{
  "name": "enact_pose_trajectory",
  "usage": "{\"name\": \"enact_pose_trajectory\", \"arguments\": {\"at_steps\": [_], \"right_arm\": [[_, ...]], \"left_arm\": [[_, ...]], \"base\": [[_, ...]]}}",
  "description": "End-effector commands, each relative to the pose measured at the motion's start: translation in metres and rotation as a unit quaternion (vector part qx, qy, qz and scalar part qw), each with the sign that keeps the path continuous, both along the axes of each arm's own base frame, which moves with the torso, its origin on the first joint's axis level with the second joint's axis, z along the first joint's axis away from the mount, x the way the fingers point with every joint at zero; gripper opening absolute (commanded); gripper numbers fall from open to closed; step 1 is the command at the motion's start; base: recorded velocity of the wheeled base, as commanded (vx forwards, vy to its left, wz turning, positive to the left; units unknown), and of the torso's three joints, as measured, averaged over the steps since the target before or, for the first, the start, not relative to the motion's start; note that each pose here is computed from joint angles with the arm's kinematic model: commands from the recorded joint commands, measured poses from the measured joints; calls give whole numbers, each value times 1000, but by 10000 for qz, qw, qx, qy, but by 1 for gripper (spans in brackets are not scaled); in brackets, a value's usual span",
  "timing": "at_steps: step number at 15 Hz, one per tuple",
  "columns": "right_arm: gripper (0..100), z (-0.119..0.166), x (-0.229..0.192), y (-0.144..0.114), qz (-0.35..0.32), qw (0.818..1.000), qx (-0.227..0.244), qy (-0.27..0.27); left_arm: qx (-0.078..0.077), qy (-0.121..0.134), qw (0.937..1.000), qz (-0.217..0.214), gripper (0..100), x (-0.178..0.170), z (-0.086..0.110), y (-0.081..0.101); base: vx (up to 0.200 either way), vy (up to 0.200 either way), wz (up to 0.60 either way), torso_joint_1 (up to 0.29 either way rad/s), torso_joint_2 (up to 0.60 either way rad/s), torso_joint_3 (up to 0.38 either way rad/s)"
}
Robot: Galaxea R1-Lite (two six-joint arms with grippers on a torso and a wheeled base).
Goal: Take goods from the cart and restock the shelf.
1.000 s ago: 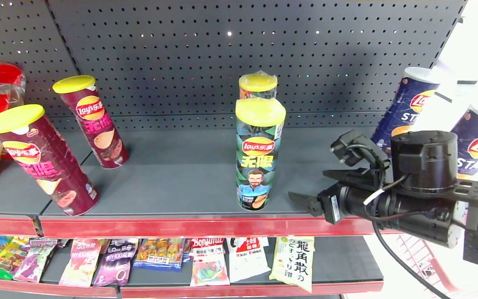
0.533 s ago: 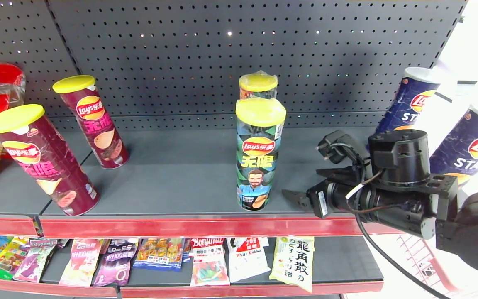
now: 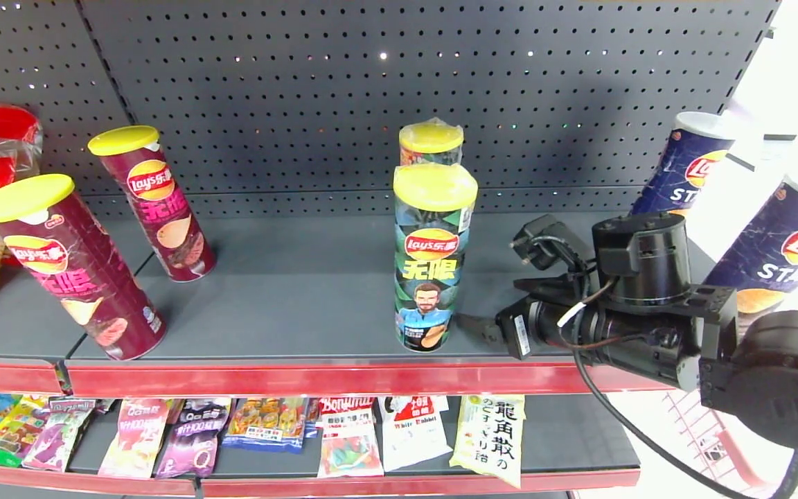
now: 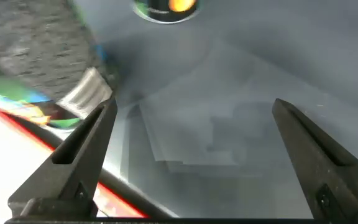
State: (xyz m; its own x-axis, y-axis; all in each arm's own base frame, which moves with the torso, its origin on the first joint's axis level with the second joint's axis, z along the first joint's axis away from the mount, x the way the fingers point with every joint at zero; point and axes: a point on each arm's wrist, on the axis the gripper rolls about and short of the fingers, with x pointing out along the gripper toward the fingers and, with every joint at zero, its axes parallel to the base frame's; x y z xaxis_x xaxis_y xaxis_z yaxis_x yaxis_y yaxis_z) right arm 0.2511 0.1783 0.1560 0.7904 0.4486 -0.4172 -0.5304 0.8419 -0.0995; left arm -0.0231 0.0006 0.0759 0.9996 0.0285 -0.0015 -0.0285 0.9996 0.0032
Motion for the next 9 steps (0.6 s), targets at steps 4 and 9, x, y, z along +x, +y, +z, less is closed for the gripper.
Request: {"name": "enact_pose_trajectory", "arguments": {"at_steps": [4, 9], "right_arm": [[100, 0, 0, 7, 92, 10000, 14, -18], [100, -3, 1, 10, 122, 9999, -13, 19]], "left_arm": [[-1, 0, 10000, 3, 100, 0, 0, 0], [-1, 0, 10000, 3, 100, 0, 0, 0]], "base": [[0, 0, 0, 0, 0, 0], [0, 0, 0, 0, 0, 0]]}}
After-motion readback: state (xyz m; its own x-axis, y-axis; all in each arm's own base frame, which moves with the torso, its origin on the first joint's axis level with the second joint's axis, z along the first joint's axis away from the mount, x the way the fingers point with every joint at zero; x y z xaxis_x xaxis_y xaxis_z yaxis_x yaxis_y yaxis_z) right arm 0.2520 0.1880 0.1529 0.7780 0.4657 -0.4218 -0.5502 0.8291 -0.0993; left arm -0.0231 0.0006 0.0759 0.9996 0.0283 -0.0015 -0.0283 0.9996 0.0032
